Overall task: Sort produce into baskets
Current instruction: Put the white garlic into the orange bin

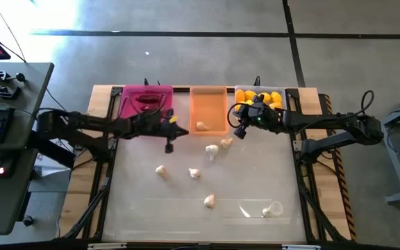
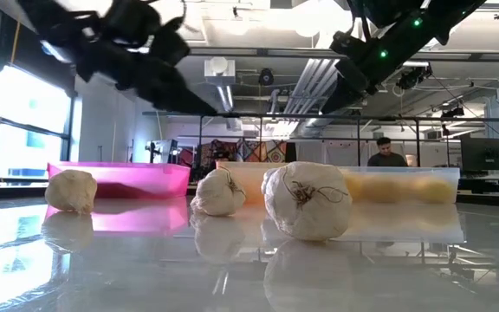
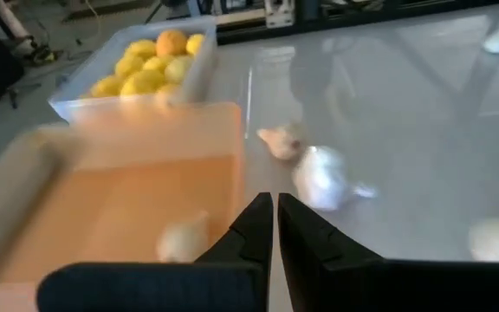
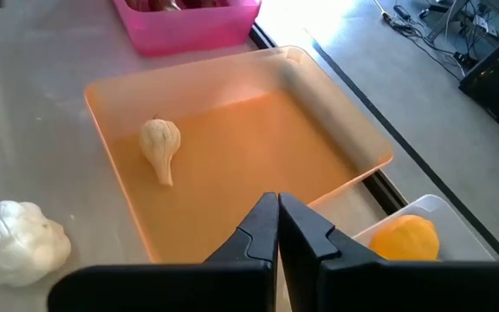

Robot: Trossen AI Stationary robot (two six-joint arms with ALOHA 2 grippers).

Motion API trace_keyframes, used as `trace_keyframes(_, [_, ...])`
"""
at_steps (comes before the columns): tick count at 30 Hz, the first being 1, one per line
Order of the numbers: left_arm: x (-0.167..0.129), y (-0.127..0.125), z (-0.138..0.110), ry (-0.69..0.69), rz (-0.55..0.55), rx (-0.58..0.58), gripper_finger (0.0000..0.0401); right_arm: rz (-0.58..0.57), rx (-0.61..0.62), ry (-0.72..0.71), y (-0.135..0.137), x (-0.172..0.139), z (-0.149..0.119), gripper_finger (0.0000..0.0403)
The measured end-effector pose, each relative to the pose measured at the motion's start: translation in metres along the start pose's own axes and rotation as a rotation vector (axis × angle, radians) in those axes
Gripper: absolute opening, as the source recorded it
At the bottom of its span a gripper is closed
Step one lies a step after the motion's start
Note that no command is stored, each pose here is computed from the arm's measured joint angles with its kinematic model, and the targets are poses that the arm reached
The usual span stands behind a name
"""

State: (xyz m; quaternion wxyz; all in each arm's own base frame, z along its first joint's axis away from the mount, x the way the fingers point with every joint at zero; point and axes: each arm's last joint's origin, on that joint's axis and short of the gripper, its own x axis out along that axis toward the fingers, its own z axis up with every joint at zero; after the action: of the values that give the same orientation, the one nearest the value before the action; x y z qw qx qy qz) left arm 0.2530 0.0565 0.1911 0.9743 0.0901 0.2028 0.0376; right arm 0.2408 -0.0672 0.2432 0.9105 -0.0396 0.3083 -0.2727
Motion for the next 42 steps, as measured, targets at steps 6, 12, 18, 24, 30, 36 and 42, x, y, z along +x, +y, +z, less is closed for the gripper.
trace_keyframes(6, [-0.019,-0.018,-0.030,-0.056,-0.020,-0.041,0.0010,0.012,0.001,-0.008,0.004,-0.001,0.001,0.0000])
trace_keyframes(12, [-0.032,-0.026,-0.055,-0.134,-0.010,-0.079,0.0010,0.053,-0.053,-0.038,0.017,-0.002,0.003,0.0000])
trace_keyframes(18, [-0.040,-0.029,-0.065,-0.187,0.000,-0.080,0.0010,0.205,-0.183,-0.089,0.041,0.010,0.003,0.0000])
trace_keyframes(24, [-0.042,-0.031,-0.073,-0.165,-0.004,-0.081,0.0010,0.281,-0.243,-0.156,0.057,0.022,0.005,0.0000])
trace_keyframes(30, [-0.046,-0.033,-0.081,-0.146,-0.006,-0.080,0.0010,0.300,-0.269,-0.139,0.069,0.029,0.007,0.0013])
trace_keyframes(36, [-0.046,-0.032,-0.078,-0.180,0.003,-0.062,0.0010,0.313,-0.283,-0.131,0.085,0.037,0.012,0.0073])
trace_keyframes(42, [-0.044,-0.033,-0.081,-0.163,0.001,-0.056,0.0010,0.341,-0.213,-0.104,0.099,0.042,0.015,0.0145])
